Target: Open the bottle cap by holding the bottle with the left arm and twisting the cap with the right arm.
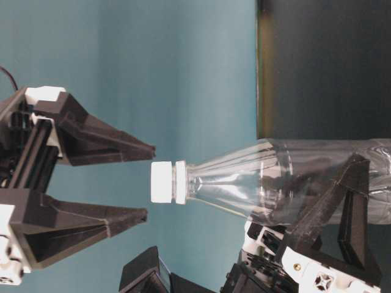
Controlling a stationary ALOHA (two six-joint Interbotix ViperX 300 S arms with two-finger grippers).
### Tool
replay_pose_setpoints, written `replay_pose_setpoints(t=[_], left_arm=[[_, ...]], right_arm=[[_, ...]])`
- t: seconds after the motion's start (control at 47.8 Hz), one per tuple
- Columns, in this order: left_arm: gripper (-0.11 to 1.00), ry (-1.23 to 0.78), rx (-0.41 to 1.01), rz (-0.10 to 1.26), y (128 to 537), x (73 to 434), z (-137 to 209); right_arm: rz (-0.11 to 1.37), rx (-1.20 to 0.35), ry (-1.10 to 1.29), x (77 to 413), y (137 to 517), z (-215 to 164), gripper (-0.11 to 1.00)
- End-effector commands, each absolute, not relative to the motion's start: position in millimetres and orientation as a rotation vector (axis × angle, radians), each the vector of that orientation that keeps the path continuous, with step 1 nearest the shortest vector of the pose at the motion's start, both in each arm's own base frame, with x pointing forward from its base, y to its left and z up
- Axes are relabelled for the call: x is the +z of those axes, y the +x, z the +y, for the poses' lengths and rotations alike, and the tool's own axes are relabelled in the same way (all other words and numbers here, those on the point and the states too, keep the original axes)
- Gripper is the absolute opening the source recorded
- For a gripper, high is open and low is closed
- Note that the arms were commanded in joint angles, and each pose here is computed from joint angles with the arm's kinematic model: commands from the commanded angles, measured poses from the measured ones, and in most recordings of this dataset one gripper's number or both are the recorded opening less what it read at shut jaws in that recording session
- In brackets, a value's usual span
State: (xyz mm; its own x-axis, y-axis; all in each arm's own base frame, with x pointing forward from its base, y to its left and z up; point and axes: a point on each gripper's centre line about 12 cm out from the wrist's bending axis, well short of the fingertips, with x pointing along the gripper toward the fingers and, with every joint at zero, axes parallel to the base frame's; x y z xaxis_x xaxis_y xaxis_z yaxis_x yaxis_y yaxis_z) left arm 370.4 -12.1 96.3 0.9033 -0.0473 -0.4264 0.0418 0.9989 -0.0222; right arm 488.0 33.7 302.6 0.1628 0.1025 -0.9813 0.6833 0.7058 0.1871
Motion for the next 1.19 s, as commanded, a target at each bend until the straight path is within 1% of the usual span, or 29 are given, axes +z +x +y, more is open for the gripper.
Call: replay_pose_setpoints(t=[0.0,0.125,0.272,0.335,0.355,0.397,0.585,0.753,0.836,0.941,1.171], left_arm=[[0.80,-0.015,-0.045,0.452,370.4,94.2,-11.6],[0.80,-0.014,-0.046,0.450,370.4,94.8,-11.7],[0.80,-0.015,-0.045,0.450,370.4,94.8,-11.6],[0.80,-0.015,-0.045,0.449,370.5,94.9,-11.6],[0.80,-0.014,-0.044,0.449,370.9,94.7,-11.1],[0.80,-0.015,-0.043,0.450,370.5,94.4,-11.0],[0.80,-0.014,-0.044,0.450,370.5,94.3,-11.1],[0.80,-0.015,-0.043,0.452,370.0,94.4,-11.0],[0.80,-0.014,-0.044,0.450,370.5,94.3,-11.1],[0.80,-0.012,-0.044,0.449,371.0,94.7,-11.0],[0.80,-0.009,-0.045,0.453,370.3,94.0,-11.1]], right_arm=[[1.362,-0.470,0.728,302.5,487.4,34.0,0.78],[1.378,-0.477,0.724,296.3,485.3,33.9,0.72],[1.364,-0.472,0.728,290.6,486.8,34.0,0.55],[1.353,-0.467,0.730,290.9,487.5,34.0,0.46],[1.353,-0.467,0.730,290.5,487.5,34.0,0.41],[1.351,-0.464,0.728,290.6,487.8,34.7,0.38],[1.355,-0.449,0.710,290.1,487.7,34.0,0.38],[1.374,-0.382,0.625,291.1,486.6,31.0,0.38],[1.394,-0.319,0.547,291.3,485.3,30.2,0.38],[1.415,-0.199,0.404,290.4,484.7,30.2,0.38],[1.426,0.011,0.162,289.4,483.9,32.4,0.38]])
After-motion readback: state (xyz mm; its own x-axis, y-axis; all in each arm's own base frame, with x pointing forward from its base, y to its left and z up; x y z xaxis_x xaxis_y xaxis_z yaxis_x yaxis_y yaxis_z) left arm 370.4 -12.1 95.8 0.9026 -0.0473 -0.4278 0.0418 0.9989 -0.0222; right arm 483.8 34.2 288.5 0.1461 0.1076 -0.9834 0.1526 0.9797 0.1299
